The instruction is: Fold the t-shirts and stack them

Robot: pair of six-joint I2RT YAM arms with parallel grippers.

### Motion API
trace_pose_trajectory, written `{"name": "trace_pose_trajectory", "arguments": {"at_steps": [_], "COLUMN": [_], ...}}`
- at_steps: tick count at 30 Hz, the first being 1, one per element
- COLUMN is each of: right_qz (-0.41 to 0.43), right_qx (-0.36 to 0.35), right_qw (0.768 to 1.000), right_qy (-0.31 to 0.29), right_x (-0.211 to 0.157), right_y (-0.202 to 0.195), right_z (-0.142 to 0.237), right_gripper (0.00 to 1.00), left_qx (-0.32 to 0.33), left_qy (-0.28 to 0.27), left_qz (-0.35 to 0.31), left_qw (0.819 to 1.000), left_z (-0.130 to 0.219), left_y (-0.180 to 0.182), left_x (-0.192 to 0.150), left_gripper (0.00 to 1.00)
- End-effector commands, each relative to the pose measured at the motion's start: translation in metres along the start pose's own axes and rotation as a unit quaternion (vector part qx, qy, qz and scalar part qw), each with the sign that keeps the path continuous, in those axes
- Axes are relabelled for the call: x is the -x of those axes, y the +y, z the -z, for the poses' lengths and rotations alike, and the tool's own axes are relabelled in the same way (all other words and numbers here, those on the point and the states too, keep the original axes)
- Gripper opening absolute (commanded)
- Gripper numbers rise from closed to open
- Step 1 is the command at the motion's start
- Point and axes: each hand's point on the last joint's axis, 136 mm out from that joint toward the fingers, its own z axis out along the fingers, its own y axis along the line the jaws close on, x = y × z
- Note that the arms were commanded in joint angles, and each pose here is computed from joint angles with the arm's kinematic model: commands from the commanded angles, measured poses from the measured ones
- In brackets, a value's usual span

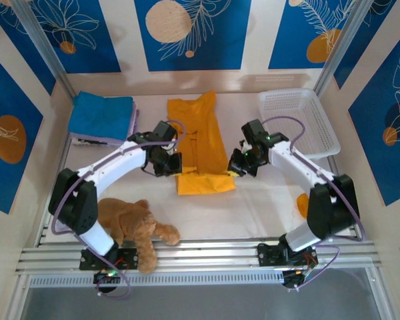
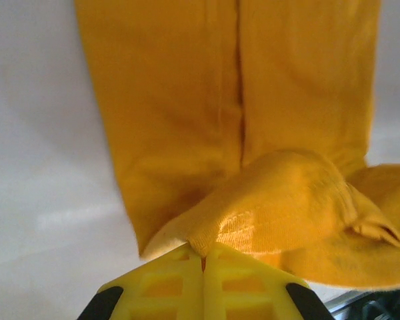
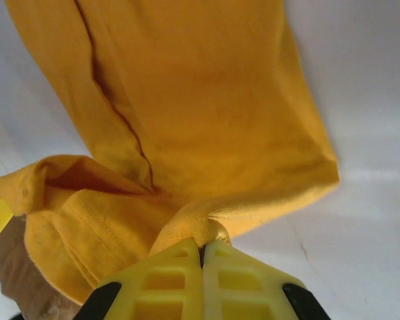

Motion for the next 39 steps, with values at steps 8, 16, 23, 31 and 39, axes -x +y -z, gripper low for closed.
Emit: {"name": "trace_pose_trajectory", "arguments": {"at_steps": [8,16,23,31,39], "right_qz": [0.023,0.016,0.019,0.014,0.024], "right_qx": [0.014,0.032,0.049,0.078,0.09], "right_qw": [1.0,0.999,0.999,0.996,0.996], "right_qy": [-0.008,-0.008,-0.002,0.03,0.01], "right_x": [0.095,0.153,0.183,0.199,0.203], "right_y": [0.036,0.048,0.054,0.058,0.063], "right_z": [-0.017,-0.033,-0.044,-0.054,-0.022], "right_gripper": [0.0,0.0,0.0,0.05,0.35], "left_qx": [-0.021,-0.037,-0.034,-0.038,-0.027], "left_qy": [0.024,0.014,0.015,0.004,-0.05], "left_qz": [0.007,0.025,0.037,0.052,0.064], "left_qw": [0.999,0.999,0.999,0.998,0.996], "left_z": [-0.01,-0.018,-0.026,-0.03,-0.006], "left_y": [0.018,0.03,0.04,0.052,0.057], "left_x": [0.071,0.124,0.149,0.169,0.195], "left_gripper": [0.0,0.0,0.0,0.0,0.38]}}
